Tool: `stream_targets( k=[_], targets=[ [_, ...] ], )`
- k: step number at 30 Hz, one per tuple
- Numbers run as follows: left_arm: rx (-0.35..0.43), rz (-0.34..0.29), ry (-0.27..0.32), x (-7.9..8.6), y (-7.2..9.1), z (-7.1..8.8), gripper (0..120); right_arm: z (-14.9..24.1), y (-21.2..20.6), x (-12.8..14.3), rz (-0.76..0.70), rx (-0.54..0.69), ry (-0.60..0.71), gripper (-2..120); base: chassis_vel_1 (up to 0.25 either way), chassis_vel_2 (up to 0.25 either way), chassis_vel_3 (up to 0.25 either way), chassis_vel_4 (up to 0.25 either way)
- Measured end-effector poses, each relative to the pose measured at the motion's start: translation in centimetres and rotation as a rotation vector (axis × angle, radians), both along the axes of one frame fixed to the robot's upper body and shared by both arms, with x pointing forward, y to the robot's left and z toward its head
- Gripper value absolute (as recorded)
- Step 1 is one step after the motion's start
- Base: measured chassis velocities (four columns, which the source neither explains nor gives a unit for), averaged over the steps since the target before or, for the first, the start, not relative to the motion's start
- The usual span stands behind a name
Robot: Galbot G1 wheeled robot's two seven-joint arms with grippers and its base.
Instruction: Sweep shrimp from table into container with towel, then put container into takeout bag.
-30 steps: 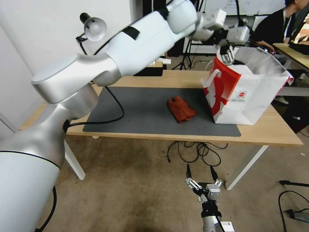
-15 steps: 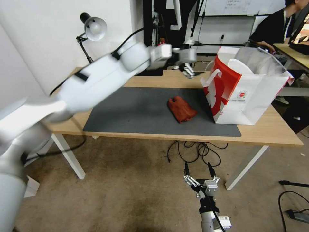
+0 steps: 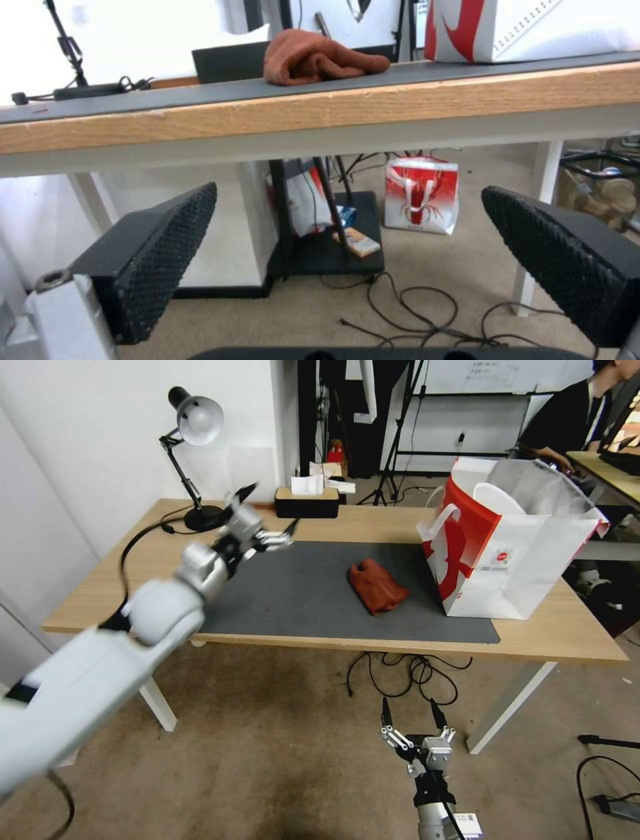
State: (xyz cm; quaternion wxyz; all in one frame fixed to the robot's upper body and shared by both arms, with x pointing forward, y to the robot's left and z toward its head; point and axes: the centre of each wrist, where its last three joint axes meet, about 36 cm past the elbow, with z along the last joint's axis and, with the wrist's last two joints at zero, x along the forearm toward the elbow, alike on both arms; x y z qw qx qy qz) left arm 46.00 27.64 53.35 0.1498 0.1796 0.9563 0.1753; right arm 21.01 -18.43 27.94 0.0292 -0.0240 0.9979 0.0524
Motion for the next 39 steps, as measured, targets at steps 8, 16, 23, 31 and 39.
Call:
stream_targets(
  k=[8, 16, 23, 31, 39],
  targets=[
    [-0.085, 0.107, 0.089, -5.8, 1.2, -6.9, 100, 0.4, -0.2, 0.1, 0.008, -0.006, -0.006, 100, 0.0, 0.0, 0.0, 0.0],
    [-0.207, 0.211, 0.148, -13.0, 2.1, -15.2, 100, 1.0, -0.8, 0.5, 0.006, -0.015, -0.024, 100, 0.0, 0.0, 0.0, 0.0],
    [-0.251, 0.262, 0.175, -16.7, 2.9, -19.2, 100, 1.5, -1.0, 0.6, 0.014, -0.018, -0.027, 100, 0.0, 0.0, 0.0, 0.0],
    [-0.251, 0.276, 0.197, -17.7, 3.7, -21.9, 100, 2.3, -1.3, 1.0, 0.037, -0.021, -0.029, 100, 0.0, 0.0, 0.0, 0.0],
    [-0.276, 0.259, 0.208, -17.0, 3.3, -21.7, 100, 3.0, -2.9, 1.4, 0.065, -0.078, -0.014, 100, 0.0, 0.0, 0.0, 0.0]
  ],
)
